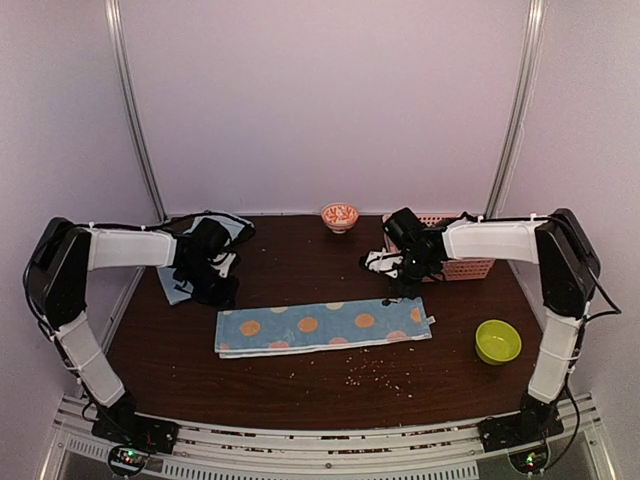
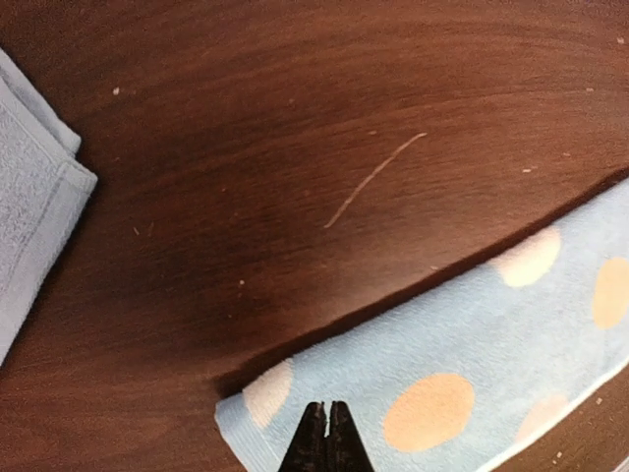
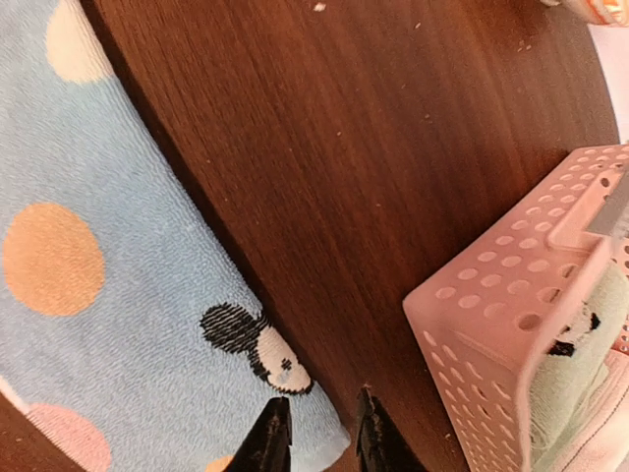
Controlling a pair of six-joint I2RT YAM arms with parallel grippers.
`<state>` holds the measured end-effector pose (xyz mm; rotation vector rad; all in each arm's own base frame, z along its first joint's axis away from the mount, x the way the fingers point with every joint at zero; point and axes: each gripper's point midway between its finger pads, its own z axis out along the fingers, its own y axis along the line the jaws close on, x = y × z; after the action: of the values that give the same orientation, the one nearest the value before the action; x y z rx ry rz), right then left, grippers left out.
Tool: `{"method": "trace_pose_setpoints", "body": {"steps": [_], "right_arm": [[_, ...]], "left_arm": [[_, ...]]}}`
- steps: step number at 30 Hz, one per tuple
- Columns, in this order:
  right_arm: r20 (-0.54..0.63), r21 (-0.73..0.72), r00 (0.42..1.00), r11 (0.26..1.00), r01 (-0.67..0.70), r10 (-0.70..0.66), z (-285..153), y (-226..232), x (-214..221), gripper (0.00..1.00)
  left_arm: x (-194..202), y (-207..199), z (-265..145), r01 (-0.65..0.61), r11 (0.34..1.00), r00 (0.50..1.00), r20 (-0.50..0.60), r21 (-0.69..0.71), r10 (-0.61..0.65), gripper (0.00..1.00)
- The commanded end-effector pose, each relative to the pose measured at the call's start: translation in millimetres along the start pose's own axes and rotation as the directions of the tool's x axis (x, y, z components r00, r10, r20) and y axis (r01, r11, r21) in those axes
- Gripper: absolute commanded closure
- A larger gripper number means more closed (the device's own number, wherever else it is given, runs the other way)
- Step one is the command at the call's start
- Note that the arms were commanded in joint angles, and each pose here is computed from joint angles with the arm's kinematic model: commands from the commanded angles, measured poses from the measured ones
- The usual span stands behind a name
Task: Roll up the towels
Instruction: Move the towel to the center of the board, then pick up the towel from the center of the board.
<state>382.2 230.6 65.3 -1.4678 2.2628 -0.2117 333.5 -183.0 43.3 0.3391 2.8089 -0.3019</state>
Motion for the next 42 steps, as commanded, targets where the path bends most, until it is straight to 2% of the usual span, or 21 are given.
{"method": "trace_pose_setpoints", "body": {"steps": [1, 4, 8, 13, 21, 28, 33, 37, 40, 42], "right_arm": [[0.082, -0.046, 0.992, 0.995, -0.09, 0.094, -45.9, 1.0, -8.0, 0.76], [0.035, -0.084, 0.989, 0.987, -0.137, 0.14, -39.6, 14.5, 14.4, 0.77], [-0.012, -0.165, 0.981, 0.967, -0.192, 0.193, -26.4, 32.7, 40.4, 0.84], [-0.078, -0.226, 0.977, 0.951, -0.21, 0.197, -12.2, 57.3, 64.0, 0.87], [-0.193, -0.189, 0.962, 0.954, -0.231, 0.195, 14.6, 58.4, 102.2, 0.88], [-0.242, -0.12, 0.95, 0.965, -0.232, 0.198, 20.7, 40.8, 120.7, 0.88], [-0.302, -0.083, 0.937, 0.974, -0.21, 0.176, 15.3, 34.6, 140.5, 0.87], [-0.338, -0.053, 0.924, 0.976, -0.209, 0.18, 8.5, 26.2, 156.1, 0.86], [-0.295, -0.046, 0.937, 0.976, -0.211, 0.188, -8.7, 14.1, 142.7, 0.84], [-0.235, -0.066, 0.947, 0.969, -0.239, 0.218, -25.4, 7.3, 125.3, 0.81]], "left_arm": [[-10.6, -32.9, -36.4, -0.08, 0.991, 0.994, 0.087, 0.109, 0.071, 1.0], [10.6, -41.1, -33.8, -0.07, 0.988, 0.997, 0.05, 0.138, 0.064, 1.0], [39.6, -44.4, -20.4, -0.058, 0.984, 0.998, 0.016, 0.166, 0.056, 1.0], [70.6, -33.7, -3.1, -0.024, 0.988, 0.999, -0.032, 0.155, 0.029, 1.0], [117.6, -23.4, 18.0, 0.009, 0.989, 0.991, -0.135, 0.148, 0.011, 1.0], [140.6, -44.3, 18.2, -0.01, 0.987, 0.983, -0.181, 0.161, 0.039, 1.0], [144.2, -57.5, 5.8, -0.031, 0.985, 0.982, -0.178, 0.171, 0.062, 1.0], [131.7, -72.9, -10.3, -0.058, 0.974, 0.988, -0.125, 0.217, 0.087, 1.0], [107.2, -77.6, -25.2, -0.119, 0.972, 0.99, -0.053, 0.201, 0.132, 1.0], [87.5, -82.7, -36.3, -0.17, 0.967, 0.985, -0.002, 0.188, 0.173, 0.92]]}}
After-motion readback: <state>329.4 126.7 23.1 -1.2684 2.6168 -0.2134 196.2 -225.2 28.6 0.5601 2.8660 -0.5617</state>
